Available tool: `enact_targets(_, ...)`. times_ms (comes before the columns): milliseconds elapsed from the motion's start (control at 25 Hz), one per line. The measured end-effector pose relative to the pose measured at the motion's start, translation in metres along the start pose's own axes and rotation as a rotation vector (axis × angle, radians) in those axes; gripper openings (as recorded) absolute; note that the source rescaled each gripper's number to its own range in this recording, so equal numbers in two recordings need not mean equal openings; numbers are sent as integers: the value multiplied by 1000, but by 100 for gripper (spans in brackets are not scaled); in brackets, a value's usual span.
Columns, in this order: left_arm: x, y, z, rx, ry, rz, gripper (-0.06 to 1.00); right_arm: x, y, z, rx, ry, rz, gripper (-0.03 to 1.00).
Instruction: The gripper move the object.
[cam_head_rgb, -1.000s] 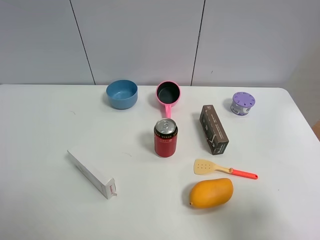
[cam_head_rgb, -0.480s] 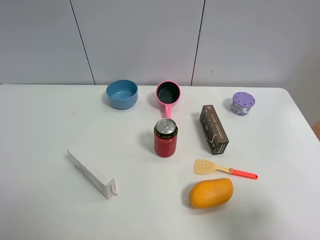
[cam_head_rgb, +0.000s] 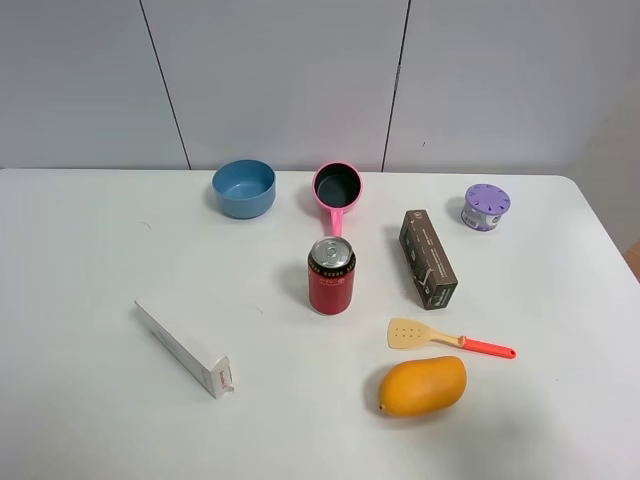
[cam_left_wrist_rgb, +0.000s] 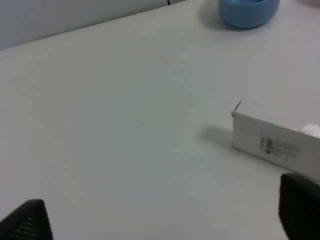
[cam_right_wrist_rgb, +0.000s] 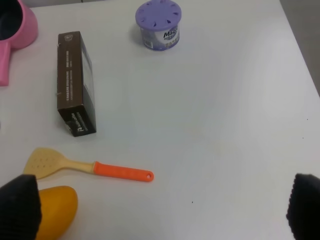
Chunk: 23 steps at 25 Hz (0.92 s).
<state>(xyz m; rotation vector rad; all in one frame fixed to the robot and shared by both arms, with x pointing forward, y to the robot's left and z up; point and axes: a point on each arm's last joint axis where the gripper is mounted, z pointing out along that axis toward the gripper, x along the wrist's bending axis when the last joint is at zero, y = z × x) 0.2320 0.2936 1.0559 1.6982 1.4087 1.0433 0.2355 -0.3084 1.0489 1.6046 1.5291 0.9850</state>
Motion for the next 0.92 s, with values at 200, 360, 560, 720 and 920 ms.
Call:
enact_targets(200,0,0,0,0,0,0,93,0,0,0,0,0,0,100)
enact_targets(360,0,0,0,0,0,0,93,0,0,0,0,0,0,100)
enact_targets(560,0,0,0,0,0,-1,93,0,0,0,0,0,0,100)
enact_targets(720,0,0,0,0,0,-1,94,0,0,0,0,0,0,100)
enact_targets(920,0,0,0,0,0,0,94,0,0,0,0,0,0,100)
